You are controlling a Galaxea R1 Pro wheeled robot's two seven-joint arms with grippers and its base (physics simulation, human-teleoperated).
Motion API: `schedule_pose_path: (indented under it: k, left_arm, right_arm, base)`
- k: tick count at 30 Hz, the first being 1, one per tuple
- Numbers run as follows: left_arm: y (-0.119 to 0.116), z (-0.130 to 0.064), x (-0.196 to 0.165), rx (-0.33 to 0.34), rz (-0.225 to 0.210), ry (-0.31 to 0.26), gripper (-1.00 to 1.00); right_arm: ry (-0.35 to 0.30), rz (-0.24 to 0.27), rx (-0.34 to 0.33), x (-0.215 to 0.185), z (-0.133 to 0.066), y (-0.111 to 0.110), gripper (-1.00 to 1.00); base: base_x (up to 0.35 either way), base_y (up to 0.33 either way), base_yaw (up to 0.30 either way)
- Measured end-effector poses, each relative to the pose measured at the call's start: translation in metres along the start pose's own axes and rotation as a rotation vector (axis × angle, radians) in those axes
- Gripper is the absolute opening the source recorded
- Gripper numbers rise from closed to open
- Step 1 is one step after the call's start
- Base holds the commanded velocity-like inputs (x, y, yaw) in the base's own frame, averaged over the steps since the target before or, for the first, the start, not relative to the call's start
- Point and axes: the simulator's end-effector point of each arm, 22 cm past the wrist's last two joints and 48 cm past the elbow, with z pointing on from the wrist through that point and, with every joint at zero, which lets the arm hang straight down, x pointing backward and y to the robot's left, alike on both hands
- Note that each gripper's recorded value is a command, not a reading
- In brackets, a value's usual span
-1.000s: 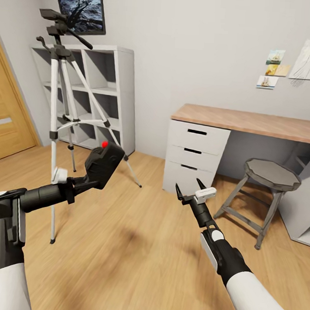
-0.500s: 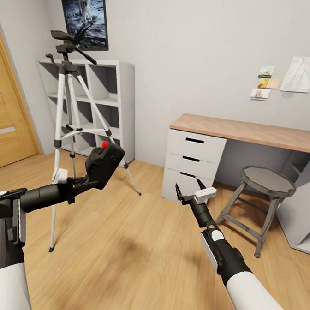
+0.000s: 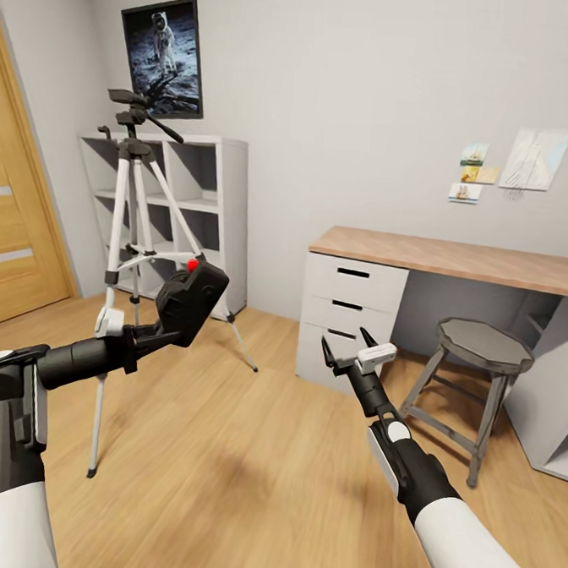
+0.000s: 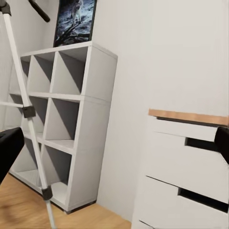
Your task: Attach the digital camera to the camera tripod in the bedroom.
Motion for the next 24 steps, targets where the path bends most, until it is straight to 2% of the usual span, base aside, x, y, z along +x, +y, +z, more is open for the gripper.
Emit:
schedule_pose_path:
  k: [24]
  left_arm:
    - [-0.048, -0.002, -0.037, 0.051, 0.095, -0.017, -1.00]
  right_arm:
    - [-0.074, -0.028, 0.002, -0.060, 0.006, -0.003, 1.00]
  base:
    - [0.000, 0.000, 0.000]
